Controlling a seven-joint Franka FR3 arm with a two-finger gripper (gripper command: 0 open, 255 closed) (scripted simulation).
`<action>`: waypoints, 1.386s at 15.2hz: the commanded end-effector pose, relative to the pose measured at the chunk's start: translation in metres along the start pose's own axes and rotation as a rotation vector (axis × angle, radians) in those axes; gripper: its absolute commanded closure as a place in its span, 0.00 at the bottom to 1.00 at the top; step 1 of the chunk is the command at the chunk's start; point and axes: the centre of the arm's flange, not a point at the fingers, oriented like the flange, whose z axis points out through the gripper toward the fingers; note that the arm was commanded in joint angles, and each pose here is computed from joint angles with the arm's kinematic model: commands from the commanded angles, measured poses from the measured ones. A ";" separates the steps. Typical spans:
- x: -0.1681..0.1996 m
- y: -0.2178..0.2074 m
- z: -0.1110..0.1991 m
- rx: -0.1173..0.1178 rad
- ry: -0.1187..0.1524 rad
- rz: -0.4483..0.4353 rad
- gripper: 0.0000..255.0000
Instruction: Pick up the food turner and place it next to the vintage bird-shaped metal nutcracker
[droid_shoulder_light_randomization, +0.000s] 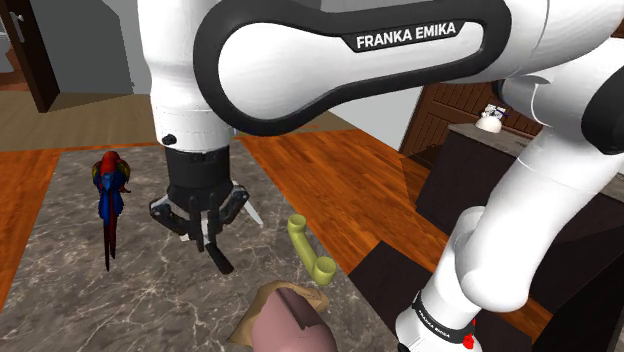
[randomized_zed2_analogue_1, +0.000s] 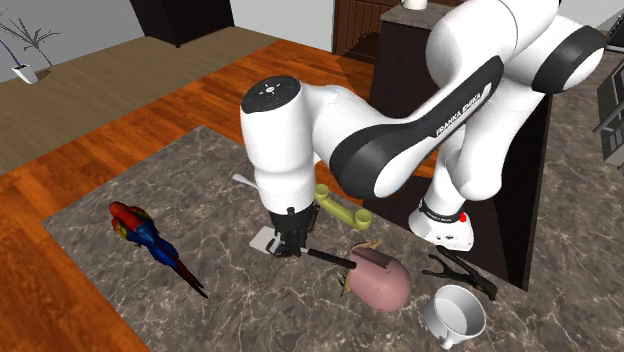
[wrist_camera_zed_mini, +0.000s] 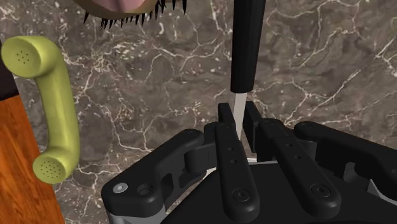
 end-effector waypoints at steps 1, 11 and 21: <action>-0.028 0.002 0.001 0.000 0.000 0.001 1.00; -0.160 0.003 0.010 0.000 0.000 0.001 1.00; -0.291 0.005 0.019 0.000 0.000 0.001 1.00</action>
